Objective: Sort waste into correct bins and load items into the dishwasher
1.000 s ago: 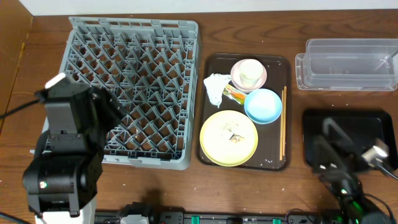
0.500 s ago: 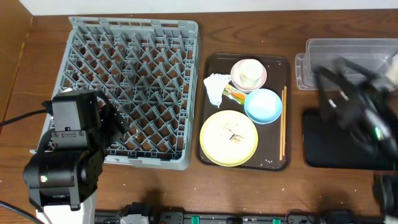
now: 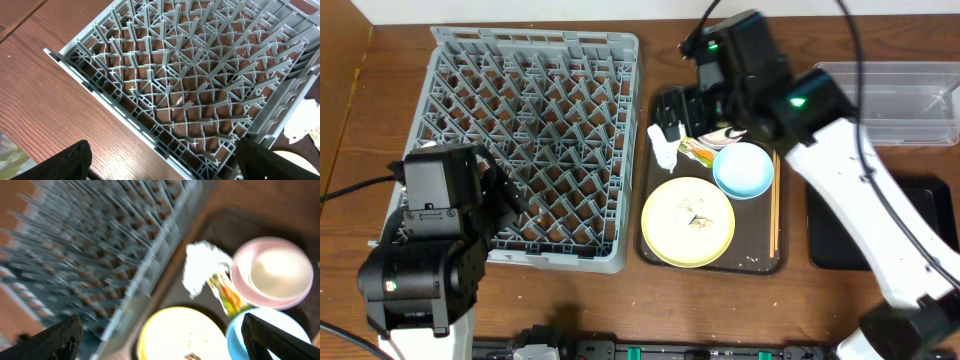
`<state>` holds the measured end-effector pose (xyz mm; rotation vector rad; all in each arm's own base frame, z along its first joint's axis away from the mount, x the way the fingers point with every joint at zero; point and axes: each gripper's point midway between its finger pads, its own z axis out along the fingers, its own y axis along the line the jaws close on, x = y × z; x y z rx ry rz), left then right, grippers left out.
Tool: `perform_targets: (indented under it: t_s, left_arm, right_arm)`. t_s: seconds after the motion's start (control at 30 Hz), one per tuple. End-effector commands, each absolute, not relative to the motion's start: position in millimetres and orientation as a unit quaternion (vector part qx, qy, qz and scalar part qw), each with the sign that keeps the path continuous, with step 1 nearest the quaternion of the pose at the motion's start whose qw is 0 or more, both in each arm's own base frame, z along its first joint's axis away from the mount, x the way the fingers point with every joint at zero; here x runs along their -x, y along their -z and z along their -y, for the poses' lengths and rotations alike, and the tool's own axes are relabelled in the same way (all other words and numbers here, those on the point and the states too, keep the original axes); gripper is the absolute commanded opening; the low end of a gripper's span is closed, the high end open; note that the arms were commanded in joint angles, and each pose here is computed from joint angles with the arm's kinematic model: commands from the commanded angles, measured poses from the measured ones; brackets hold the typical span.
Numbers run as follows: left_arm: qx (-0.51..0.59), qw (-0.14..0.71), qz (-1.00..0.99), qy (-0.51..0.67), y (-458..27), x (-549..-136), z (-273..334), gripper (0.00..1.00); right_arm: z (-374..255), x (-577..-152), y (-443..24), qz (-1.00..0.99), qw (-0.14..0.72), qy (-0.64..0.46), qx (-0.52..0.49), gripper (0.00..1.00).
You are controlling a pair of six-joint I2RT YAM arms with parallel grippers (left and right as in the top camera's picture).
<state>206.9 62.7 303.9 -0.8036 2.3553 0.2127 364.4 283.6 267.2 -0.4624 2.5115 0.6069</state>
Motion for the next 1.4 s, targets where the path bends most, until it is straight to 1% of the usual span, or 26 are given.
perform_targets:
  t_s: [0.0, 0.13, 0.17, 0.23, 0.27, 0.33, 0.37, 0.4, 0.43, 0.47, 0.67, 0.93, 1.23, 1.27, 1.3, 1.33, 1.37]
  left_arm:
    - [0.309, 0.314, -0.894, -0.083, -303.1, -205.8, -64.2, 0.93]
    - [0.309, 0.314, -0.894, -0.083, -303.1, -205.8, -64.2, 0.93]
    - [0.309, 0.314, -0.894, -0.083, -303.1, -205.7, -64.3, 0.93]
    - [0.309, 0.314, -0.894, -0.083, -303.1, -205.8, -64.2, 0.93]
    - [0.309, 0.314, -0.894, -0.083, -303.1, -205.8, -64.2, 0.93]
    - [0.309, 0.314, -0.894, -0.083, -303.1, -205.8, -64.2, 0.93]
    - [0.309, 0.314, -0.894, -0.083, -303.1, -205.8, -64.2, 0.93]
    - [0.309, 0.314, -0.894, -0.083, -303.1, -205.8, -64.2, 0.93]
    - [0.309, 0.314, -0.894, -0.083, -303.1, -205.7, -64.3, 0.93]
    - [0.309, 0.314, -0.894, -0.083, -303.1, -205.8, -64.2, 0.93]
    - [0.309, 0.314, -0.894, -0.083, -303.1, -205.8, -64.2, 0.93]
    - [0.309, 0.314, -0.894, -0.083, -303.1, -205.8, -64.2, 0.93]
    - [0.309, 0.314, -0.894, -0.083, -303.1, -205.8, -64.2, 0.93]
    - [0.309, 0.314, -0.894, -0.083, -303.1, -205.8, -64.2, 0.93]
    - [0.309, 0.314, -0.894, -0.083, -303.1, -205.8, -64.2, 0.93]
    - [0.309, 0.314, -0.894, -0.083, -303.1, -205.7, -64.3, 0.93]
    - [0.309, 0.314, -0.894, -0.083, -303.1, -205.7, -64.3, 0.93]
  right_arm:
    - [-289.4, -376.5, -225.3, -0.941, 0.236, -0.158, 0.185, 0.99]
    - [-292.5, -381.8, -179.0, -0.963, 0.188, -0.134, 0.141, 0.99]
    - [-292.4, -382.2, -166.1, -0.968, 0.172, -0.129, 0.127, 0.97]
    - [-294.9, -382.1, -146.0, -0.975, 0.147, -0.126, 0.112, 0.75]
    - [-297.8, -381.2, -136.7, -0.976, 0.134, -0.129, 0.108, 0.69]
    - [-302.4, -379.6, -122.7, -0.979, 0.117, -0.132, 0.106, 0.69]
    - [-303.2, -379.6, -115.2, -0.980, 0.110, -0.129, 0.100, 0.73]
    - [-303.3, -380.1, -109.6, -0.982, 0.106, -0.126, 0.098, 0.80]
    - [-303.6, -380.6, -105.0, -0.982, 0.102, -0.124, 0.096, 0.83]
    - [-304.6, -382.8, -95.6, -0.983, 0.099, -0.121, 0.096, 0.82]
    - [-315.1, -397.9, -72.3, -0.981, 0.113, -0.120, 0.097, 0.82]
    - [-304.6, -415.5, -49.0, -0.987, 0.133, -0.080, 0.043, 0.73]
    - [-311.9, -428.5, -29.7, -0.985, 0.150, -0.080, 0.040, 0.72]
    - [-312.4, -429.1, -28.3, -0.984, 0.151, -0.081, 0.040, 0.71]
    - [-312.8, -429.7, -27.6, -0.984, 0.152, -0.081, 0.040, 0.66]
    - [-313.7, -429.9, -27.9, -0.984, 0.153, -0.082, 0.041, 0.60]
    - [-314.1, -430.2, -28.1, -0.984, 0.154, -0.083, 0.041, 0.50]
